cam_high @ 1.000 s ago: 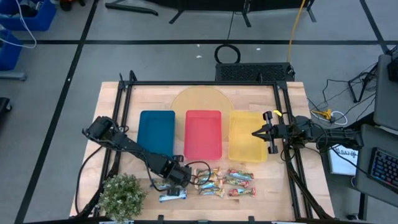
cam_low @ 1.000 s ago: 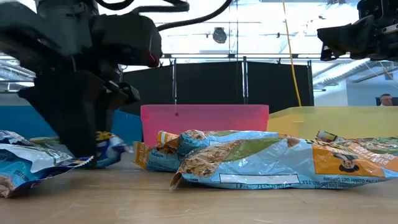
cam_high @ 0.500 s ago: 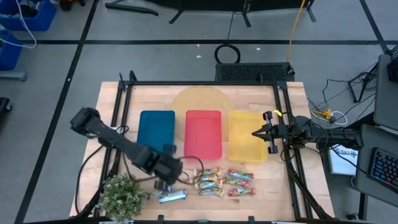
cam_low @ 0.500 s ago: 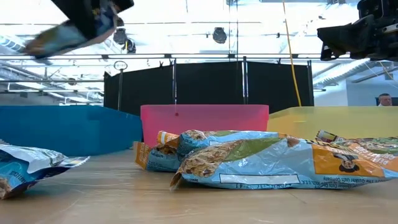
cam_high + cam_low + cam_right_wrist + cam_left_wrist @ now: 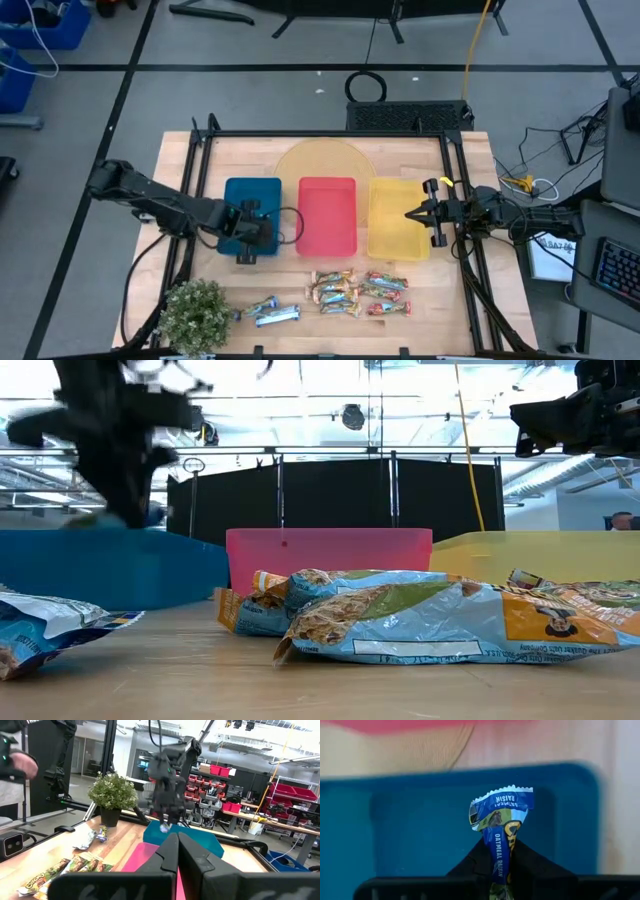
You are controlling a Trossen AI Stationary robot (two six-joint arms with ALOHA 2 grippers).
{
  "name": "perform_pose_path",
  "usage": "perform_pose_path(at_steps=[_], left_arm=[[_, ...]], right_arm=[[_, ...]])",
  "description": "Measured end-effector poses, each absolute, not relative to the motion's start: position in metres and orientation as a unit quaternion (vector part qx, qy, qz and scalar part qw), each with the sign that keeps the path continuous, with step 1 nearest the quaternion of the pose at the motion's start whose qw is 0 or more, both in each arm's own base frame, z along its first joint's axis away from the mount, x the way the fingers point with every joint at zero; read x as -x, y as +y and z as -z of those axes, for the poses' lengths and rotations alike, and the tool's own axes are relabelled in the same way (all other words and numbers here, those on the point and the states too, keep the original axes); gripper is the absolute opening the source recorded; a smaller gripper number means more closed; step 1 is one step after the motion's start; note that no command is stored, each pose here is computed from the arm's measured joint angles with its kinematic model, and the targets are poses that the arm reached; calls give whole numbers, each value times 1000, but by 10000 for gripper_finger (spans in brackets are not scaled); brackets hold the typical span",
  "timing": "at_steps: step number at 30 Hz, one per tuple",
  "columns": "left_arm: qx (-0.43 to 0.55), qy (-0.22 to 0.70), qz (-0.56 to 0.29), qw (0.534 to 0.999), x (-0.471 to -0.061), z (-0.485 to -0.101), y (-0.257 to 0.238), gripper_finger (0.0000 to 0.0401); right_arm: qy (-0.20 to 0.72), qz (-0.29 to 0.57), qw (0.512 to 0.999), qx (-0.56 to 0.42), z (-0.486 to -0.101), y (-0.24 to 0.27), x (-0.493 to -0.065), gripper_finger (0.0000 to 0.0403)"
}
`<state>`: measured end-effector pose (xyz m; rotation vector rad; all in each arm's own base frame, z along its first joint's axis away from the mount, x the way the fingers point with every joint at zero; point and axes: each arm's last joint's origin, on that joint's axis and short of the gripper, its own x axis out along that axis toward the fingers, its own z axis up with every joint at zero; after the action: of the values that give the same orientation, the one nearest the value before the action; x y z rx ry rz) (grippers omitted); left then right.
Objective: Pick and place Granola Bars by type
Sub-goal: Put the top blue granola bar into the blue bin, then put the bottom green granola bar into yellow bin
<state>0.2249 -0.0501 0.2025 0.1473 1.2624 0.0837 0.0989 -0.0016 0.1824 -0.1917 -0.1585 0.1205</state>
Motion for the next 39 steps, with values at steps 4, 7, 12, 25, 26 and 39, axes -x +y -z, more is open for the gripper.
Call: perform_pose_path(at_steps=[4,7,12,25,26,39], left_arm=[[-61,587,-25,807,-223,-179,-39,39],[-57,590,-15,806,-222,-172,-34,40],[-42,591,-1,806,-223,-173,-32,95],[-124,532,-47,836,-243,-257,-50,233],[-122,520,-48,844,-244,-273,-55,234],[-197,334,21,921,-202,-342,-110,78]], right_arm=[[-80,-60,990,95,-183,-2,-99,0],[-80,-60,990,95,-183,-2,-99,0],[-79,-61,991,87,-183,-2,-99,0],[-79,-61,991,86,-183,-2,-99,0],[-79,-61,991,86,-183,-2,-99,0],[-78,-59,989,108,-182,-2,-99,0]])
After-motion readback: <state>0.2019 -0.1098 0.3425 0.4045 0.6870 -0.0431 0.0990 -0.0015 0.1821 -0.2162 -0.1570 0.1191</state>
